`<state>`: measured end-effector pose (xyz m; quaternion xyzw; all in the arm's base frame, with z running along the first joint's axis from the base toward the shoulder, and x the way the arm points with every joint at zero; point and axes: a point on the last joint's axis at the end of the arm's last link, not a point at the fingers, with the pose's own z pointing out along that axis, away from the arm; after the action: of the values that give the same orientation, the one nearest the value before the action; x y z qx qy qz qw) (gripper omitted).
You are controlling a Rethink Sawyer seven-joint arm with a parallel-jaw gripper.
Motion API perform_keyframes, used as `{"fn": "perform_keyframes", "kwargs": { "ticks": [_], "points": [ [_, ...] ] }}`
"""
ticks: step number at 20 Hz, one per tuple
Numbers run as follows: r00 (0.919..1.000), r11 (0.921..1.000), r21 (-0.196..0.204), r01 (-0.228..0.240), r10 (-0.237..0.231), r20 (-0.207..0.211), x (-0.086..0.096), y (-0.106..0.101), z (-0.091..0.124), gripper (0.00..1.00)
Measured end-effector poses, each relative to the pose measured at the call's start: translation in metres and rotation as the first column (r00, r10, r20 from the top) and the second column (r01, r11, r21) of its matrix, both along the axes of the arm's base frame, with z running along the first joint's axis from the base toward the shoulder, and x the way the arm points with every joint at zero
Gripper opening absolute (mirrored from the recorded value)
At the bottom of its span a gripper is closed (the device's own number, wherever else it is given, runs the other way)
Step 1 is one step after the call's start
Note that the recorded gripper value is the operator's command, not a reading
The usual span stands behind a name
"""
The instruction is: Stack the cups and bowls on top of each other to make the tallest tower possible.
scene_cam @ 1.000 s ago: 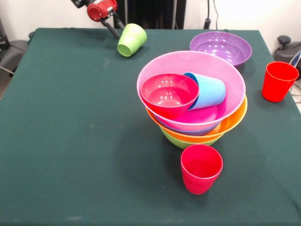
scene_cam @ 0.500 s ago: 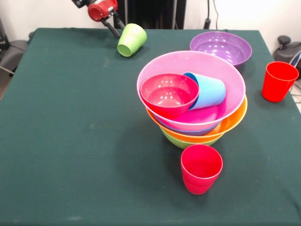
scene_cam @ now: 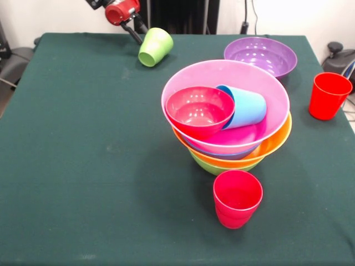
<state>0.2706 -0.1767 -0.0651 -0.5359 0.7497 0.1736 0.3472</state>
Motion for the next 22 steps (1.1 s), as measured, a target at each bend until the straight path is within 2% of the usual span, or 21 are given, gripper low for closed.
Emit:
{"fn": "perform_keyframes", "kwargs": {
  "ticks": [9,22],
  "points": [
    [0.9999,0.9997,0.021,0.014,-0.014,0.001,-0.0004,0.0032,0.0004,1.00],
    [0.9945,0.9923,0.080,0.095,-0.098,0.037,0.0018,0.0015,0.0056,1.00]
  ]
}}
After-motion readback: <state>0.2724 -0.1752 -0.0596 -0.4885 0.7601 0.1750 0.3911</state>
